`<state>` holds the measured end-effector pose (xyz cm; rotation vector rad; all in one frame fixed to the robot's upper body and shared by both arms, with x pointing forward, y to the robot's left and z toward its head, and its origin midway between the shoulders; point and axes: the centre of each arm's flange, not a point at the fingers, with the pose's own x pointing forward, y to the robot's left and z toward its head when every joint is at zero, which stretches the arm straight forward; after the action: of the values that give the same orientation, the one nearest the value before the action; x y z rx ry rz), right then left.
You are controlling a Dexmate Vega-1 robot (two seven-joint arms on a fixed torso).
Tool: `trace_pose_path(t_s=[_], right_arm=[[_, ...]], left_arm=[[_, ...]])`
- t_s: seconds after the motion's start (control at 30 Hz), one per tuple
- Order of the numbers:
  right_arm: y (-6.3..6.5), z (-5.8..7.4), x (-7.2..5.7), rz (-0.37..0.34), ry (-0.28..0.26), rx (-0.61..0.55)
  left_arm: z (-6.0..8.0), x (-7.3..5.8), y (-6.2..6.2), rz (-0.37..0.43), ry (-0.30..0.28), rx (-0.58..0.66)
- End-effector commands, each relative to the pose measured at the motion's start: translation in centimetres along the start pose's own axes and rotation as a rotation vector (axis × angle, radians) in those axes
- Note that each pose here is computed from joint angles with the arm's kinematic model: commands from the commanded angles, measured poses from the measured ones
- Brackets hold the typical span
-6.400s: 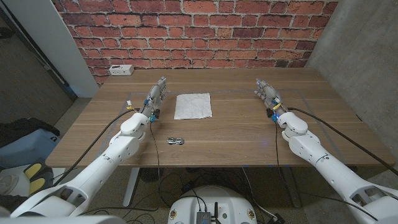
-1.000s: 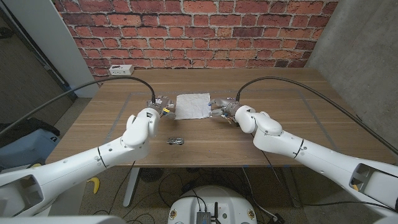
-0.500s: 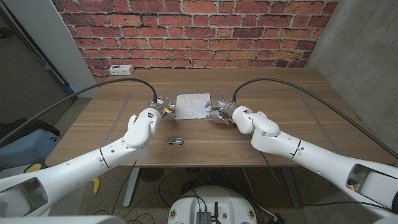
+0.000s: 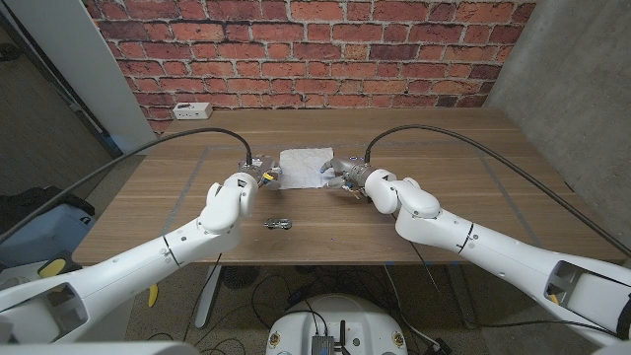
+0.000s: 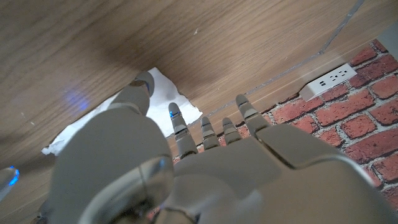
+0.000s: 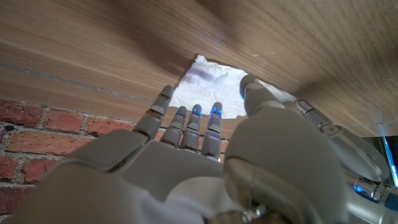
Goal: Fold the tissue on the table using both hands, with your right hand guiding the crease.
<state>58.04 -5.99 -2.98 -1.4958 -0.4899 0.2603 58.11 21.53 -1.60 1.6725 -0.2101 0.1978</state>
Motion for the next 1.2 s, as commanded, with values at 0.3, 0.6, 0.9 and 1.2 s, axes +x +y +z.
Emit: trace_pose_path(t_s=[0.3, 0.6, 0.9, 1.2], right_arm=[[0.0, 0.0, 0.2, -0.01, -0.011, 0.007], [0.0, -0.2, 0.3, -0.01, -0.01, 0.017], [0.4, -0.7, 0.4, -0.03, -0.001, 0.025], [1.2, -1.1, 1.2, -0.037, 0.039, -0.02]], left_arm=[[0.8, 1.7, -1.3, -0.031, -0.031, -0.021], [0.9, 2.0, -1.7, -0.026, -0.029, -0.01], [1.0, 1.9, -2.0, 0.016, -0.023, -0.015], [0.9, 1.9, -2.0, 0.043, -0.014, -0.032]])
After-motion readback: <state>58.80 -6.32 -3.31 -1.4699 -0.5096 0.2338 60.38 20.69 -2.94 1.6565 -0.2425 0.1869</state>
